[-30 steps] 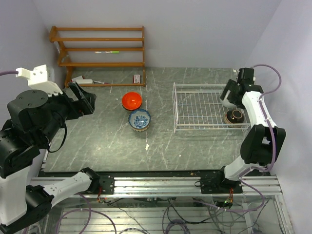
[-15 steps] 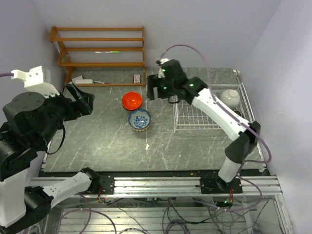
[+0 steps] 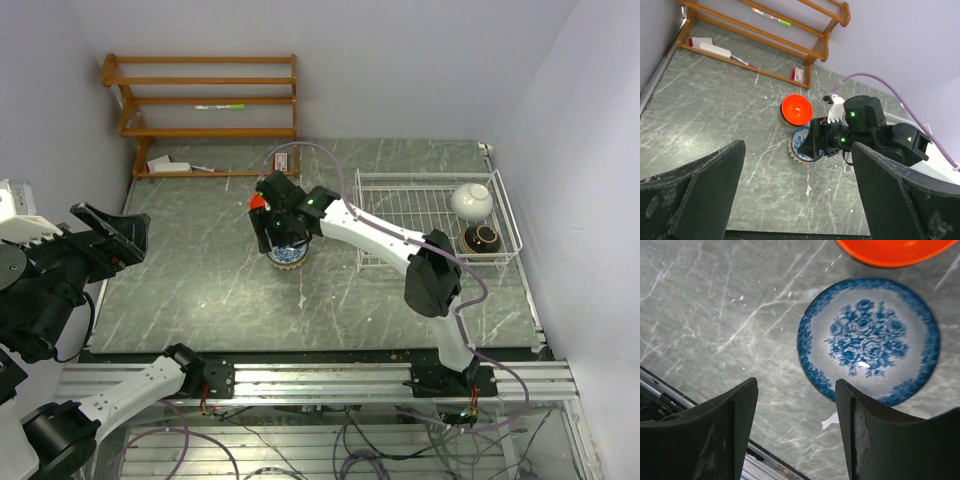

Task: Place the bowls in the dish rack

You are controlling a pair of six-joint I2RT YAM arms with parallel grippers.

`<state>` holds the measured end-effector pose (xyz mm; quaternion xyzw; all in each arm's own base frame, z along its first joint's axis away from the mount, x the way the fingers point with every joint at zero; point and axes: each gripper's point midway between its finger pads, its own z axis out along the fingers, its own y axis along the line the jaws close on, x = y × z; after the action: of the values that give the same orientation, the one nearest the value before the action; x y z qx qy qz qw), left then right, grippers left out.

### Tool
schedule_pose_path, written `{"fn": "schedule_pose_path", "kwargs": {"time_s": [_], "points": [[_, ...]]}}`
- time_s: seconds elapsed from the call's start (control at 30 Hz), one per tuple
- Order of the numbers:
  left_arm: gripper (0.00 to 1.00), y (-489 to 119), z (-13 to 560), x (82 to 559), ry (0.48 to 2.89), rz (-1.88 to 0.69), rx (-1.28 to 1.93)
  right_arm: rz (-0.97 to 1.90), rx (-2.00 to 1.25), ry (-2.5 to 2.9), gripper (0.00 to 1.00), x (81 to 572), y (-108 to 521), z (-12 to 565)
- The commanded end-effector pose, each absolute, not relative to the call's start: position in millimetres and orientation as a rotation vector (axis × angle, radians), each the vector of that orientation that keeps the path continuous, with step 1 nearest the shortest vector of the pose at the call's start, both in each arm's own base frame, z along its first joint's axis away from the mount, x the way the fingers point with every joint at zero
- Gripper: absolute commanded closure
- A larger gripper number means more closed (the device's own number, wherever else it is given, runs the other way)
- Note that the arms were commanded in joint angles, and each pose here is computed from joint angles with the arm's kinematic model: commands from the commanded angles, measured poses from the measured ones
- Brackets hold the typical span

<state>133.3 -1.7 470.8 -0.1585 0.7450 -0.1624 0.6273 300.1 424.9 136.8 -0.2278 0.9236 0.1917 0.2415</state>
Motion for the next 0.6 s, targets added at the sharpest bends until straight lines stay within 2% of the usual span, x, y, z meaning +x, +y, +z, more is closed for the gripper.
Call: {"fn": "schedule_pose_path", "kwargs": {"time_s": [0.0, 0.37, 0.57], "points": [[0.01, -4, 467, 135, 1.72, -0.376, -0.372, 0.502, -0.478, 2.562, 0.38, 301, 435, 131], [0.01, -6, 468, 137, 1.737, -0.357, -0.34, 0.373, -0.457, 2.595, 0.39, 314, 443, 85], [0.01, -8, 465, 139, 1.749, -0.348, -0.323, 0.372, -0.468, 2.594, 0.43, 318, 449, 74]]}}
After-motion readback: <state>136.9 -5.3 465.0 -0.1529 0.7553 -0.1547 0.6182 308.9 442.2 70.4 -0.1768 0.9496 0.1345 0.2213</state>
